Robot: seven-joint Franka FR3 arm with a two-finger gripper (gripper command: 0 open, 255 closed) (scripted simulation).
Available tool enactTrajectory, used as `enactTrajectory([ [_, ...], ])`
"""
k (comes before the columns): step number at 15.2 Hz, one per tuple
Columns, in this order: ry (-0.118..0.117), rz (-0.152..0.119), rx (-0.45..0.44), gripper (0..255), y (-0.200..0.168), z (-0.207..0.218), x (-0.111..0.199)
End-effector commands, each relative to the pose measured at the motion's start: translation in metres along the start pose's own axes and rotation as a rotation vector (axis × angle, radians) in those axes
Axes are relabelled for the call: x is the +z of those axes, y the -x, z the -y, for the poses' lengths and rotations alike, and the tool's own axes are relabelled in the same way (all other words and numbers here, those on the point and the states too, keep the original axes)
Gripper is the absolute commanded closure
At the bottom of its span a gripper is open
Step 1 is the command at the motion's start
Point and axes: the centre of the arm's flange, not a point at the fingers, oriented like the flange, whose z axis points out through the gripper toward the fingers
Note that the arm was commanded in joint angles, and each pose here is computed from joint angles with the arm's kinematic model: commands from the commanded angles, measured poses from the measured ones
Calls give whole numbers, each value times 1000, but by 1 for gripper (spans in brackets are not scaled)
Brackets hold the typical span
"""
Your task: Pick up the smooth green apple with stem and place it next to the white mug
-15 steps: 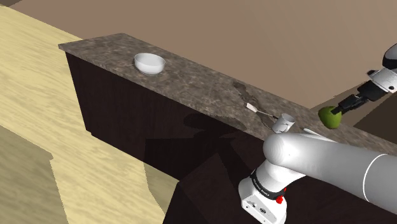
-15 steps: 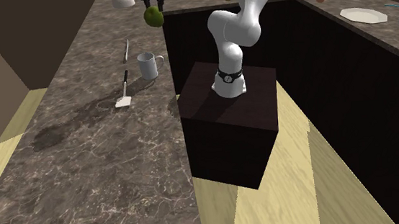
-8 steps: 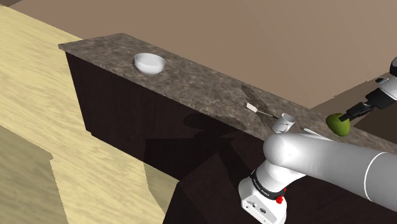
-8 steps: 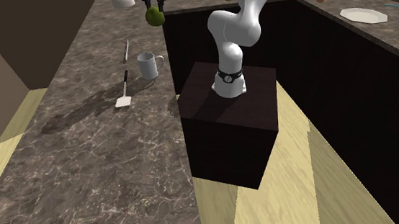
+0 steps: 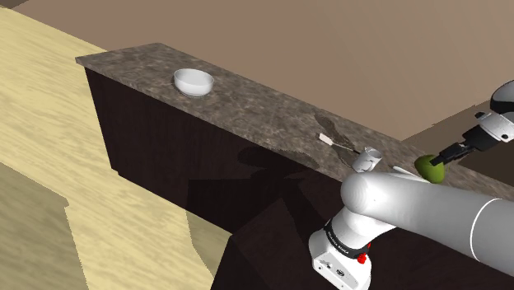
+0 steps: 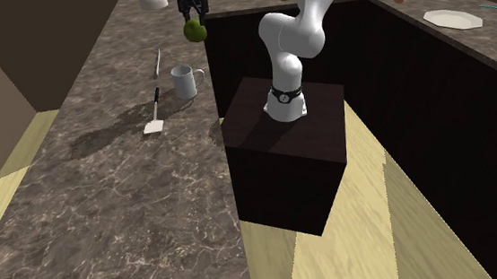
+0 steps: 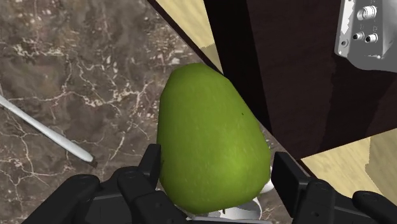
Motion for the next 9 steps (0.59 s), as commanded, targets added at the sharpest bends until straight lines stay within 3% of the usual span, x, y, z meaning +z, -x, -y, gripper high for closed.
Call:
enactTrajectory([
  [1, 0, 0, 0, 255, 2, -1, 11],
  [9, 0, 0, 0, 255, 9, -6, 52],
])
